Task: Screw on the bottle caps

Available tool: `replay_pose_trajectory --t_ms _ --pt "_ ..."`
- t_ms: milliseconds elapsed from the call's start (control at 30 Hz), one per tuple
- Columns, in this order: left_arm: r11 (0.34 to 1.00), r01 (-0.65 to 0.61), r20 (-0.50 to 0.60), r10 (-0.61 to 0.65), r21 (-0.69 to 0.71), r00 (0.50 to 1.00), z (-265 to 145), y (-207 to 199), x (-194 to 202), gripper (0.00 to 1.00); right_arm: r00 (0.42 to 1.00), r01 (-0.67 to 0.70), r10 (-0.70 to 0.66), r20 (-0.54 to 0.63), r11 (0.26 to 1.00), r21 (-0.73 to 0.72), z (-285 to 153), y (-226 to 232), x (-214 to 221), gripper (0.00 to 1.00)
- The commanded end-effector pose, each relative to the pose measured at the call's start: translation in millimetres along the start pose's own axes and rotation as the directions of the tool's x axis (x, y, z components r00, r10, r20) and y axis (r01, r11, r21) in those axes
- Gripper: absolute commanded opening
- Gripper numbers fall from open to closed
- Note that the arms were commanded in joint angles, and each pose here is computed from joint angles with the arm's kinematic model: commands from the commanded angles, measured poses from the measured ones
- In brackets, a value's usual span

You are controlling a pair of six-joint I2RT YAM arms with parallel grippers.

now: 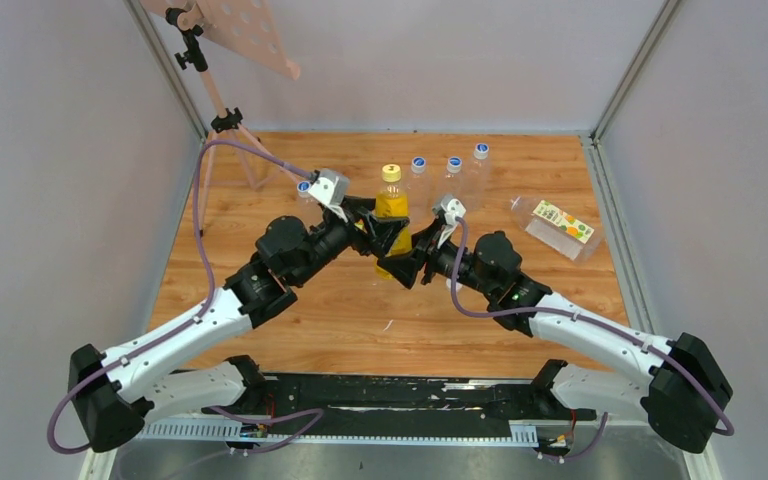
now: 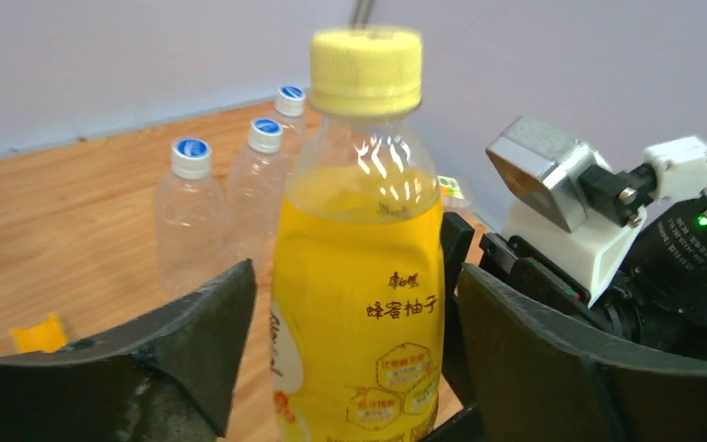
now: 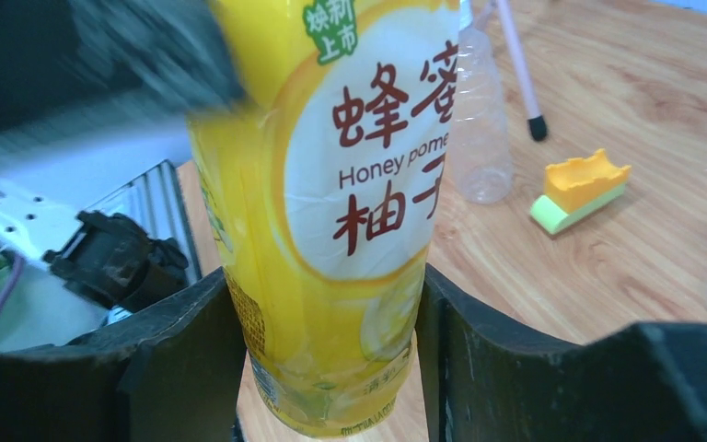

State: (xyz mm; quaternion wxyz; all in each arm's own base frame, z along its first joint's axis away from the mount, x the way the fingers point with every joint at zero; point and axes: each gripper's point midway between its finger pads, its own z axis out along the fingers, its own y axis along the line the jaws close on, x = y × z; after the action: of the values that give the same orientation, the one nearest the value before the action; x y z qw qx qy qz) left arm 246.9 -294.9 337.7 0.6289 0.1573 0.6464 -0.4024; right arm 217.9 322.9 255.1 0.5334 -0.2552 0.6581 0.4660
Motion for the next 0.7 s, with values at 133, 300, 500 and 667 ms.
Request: replay_pose_trajectory --t_ms 133,300,500,667 --pt "0.988 -0.077 0.003 0.078 -0.134 0.997 -21 7 -73 1.00 0.990 0.142 -0.143 0.014 0.987 0.079 3 -25 0 0.41" --pt "0.984 -0.057 -0.004 0.058 -0.171 0.998 -16 9 -94 1.00 0.985 0.171 -0.172 0.000 0.982 0.081 5 -27 5 0.40" --pt "0.978 0.004 -0.067 -0.018 -0.210 0.998 -6 25 -89 0.86 0.983 0.185 -0.186 -0.002 0.979 0.083 4 -28 7 0.39" --pt "0.966 0.037 -0.133 -0.073 -0.254 0.988 0 34 -75 0.82 0.980 0.197 -0.197 -0.008 0.977 0.084 5 -28 9 0.39"
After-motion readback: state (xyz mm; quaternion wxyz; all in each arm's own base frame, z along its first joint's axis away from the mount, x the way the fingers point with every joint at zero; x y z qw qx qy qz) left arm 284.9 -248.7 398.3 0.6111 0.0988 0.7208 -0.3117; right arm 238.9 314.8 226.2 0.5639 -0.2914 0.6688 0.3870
